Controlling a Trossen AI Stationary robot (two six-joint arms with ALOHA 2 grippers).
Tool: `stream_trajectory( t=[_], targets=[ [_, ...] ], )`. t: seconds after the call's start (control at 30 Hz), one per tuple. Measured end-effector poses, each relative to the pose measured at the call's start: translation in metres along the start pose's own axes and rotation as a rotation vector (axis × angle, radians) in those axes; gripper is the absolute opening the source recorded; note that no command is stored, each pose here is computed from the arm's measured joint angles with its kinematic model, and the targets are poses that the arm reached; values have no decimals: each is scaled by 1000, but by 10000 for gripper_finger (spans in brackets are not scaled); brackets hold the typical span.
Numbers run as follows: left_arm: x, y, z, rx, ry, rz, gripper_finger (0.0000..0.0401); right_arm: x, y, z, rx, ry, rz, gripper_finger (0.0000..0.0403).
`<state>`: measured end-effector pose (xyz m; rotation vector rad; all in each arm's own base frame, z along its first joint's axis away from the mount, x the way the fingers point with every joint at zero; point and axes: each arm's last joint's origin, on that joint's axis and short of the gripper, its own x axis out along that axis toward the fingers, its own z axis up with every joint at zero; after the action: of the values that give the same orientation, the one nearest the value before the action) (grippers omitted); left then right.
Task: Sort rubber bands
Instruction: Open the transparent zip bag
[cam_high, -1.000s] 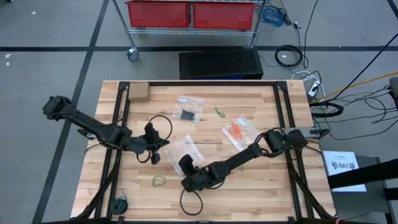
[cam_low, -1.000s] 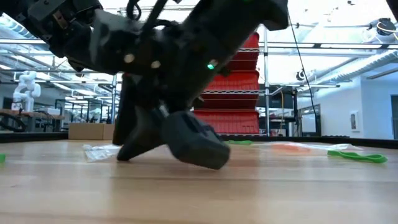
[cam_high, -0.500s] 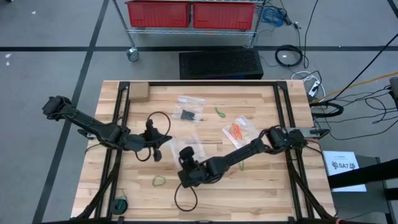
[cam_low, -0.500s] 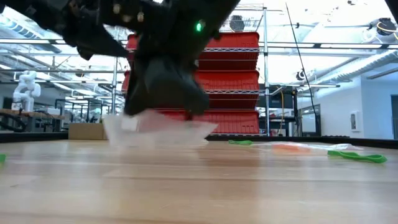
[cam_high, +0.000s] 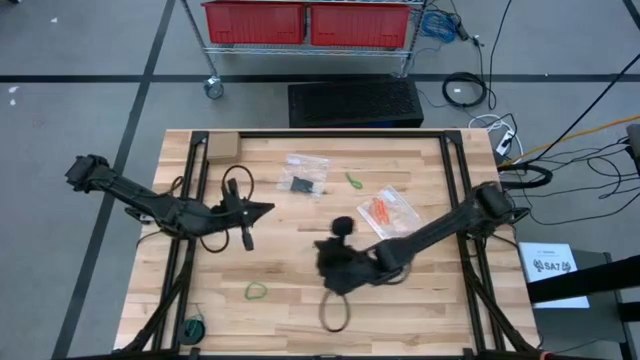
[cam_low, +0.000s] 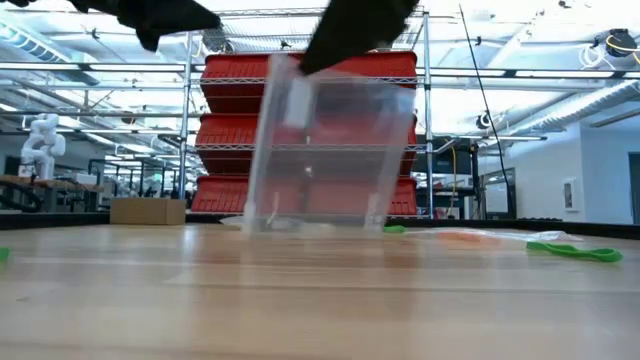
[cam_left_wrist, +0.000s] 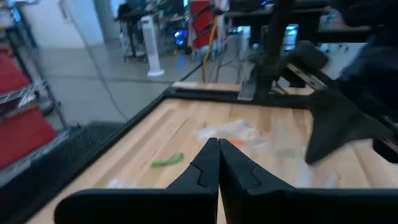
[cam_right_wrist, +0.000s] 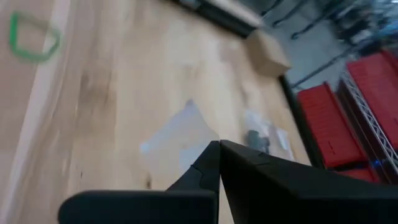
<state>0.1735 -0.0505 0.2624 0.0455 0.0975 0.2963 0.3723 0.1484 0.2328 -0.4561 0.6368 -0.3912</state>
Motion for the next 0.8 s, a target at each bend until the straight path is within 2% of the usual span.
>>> stream_trajectory(
  t=[0.17, 0.37, 0.47, 0.6, 0.8],
  targets=[
    [2, 2, -13, -3, -117, -94, 3, -18, -9, -27, 183, -161, -79, 0],
    [-8, 12, -61, -18, -246, -195, 3, -27, -22, -37, 325, -302, -171, 0],
    [-13, 16, -81, -87, -215, -210, 5, -32, -29, -33, 325, -331, -207, 0],
    [-13, 16, -95, -207, -119, -226, 22, -37, -41, -21, 357, -391, -256, 0],
    [-11, 14, -98, -205, -93, -239, 83, -45, -55, -7, 373, -497, -321, 0]
  ],
)
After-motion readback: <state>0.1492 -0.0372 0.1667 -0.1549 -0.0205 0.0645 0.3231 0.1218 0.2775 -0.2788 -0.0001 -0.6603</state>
